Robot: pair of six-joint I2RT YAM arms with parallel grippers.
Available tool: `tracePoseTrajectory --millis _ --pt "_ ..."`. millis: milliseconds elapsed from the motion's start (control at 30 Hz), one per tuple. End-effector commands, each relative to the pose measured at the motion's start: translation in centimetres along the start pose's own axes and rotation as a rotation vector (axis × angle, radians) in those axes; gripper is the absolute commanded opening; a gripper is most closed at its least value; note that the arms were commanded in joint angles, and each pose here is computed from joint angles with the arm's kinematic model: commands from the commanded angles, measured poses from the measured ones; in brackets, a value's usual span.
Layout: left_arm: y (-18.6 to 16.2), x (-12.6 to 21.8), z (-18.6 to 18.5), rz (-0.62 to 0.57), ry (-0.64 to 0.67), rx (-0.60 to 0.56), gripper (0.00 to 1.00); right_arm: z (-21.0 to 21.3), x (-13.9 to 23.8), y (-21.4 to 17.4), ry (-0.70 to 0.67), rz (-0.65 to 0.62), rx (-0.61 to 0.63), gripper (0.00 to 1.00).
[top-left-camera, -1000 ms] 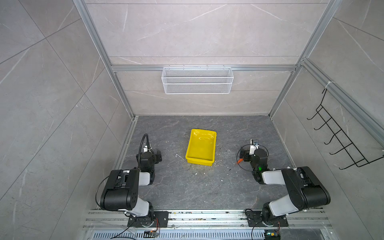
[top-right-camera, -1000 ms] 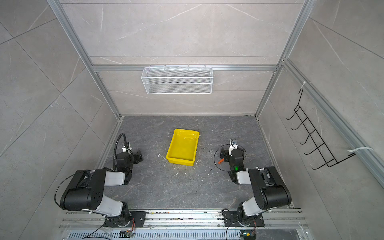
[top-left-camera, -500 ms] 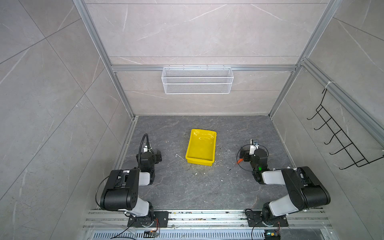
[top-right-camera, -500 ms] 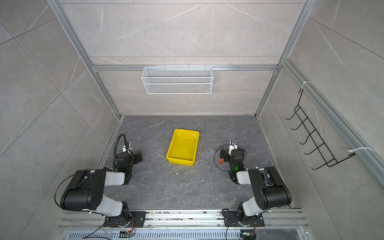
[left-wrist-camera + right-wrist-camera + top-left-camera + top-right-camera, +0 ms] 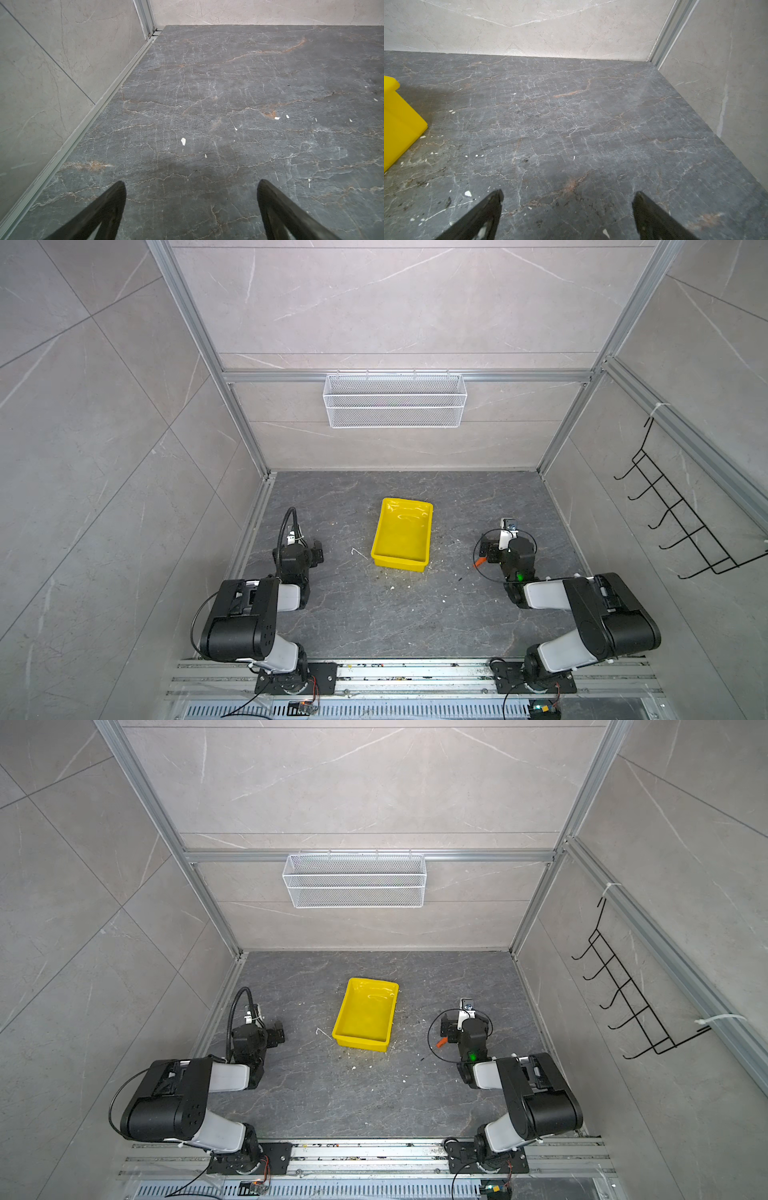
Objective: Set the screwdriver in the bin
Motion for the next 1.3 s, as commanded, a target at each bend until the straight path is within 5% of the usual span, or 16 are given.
tracePoseTrajectory --millis 0,400,567,767,800,900,1000,1267 --pt "1.6 -0.3 -0.2 -0.058 -0.011 0.027 1.00 -0.1 -0.1 0.7 -0.002 -0.022 -0.009 0.99" --pt "3.1 1.2 -0.6 -0.047 -0.041 0.001 1.00 -0.9 0.9 1.7 -0.054 -0.044 -0.026 0.99" --pt "8.2 4.8 -3.9 0.028 -0.187 0.047 1.00 -2.8 3.4 4.9 -0.136 0.048 -0.097 0.99" --pt "8.8 9.0 -7.1 0.015 -0.371 0.151 1.00 -4.0 8.3 9.7 -0.085 -0.035 -0.227 0.99" --pt "8.8 9.4 -6.9 0.037 -0.353 0.202 1.00 -4.6 8.8 9.4 -0.140 -0.014 -0.289 0.99" --pt "8.3 10.9 -6.0 0.197 -0.292 0.235 1.00 -7.4 10.6 5.3 -0.585 0.209 -0.592 1.00" --pt "8.2 11.3 -5.7 0.216 -0.276 0.225 1.00 -6.8 9.8 5.4 -0.491 0.320 -0.477 1.00" --pt "7.1 11.4 -5.3 0.343 -0.206 0.216 1.00 -4.6 7.9 3.0 -0.325 0.498 -0.426 0.99"
Point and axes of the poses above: each gripper's point midway between its finger pads, its own x axis back along the fingers, its own z axis along the line the jaws close on, y = z × x, the point moved 8 cm from there along x, back along the fingers, and after that the axes turned 9 degrees about x, right-handed, at the moved point
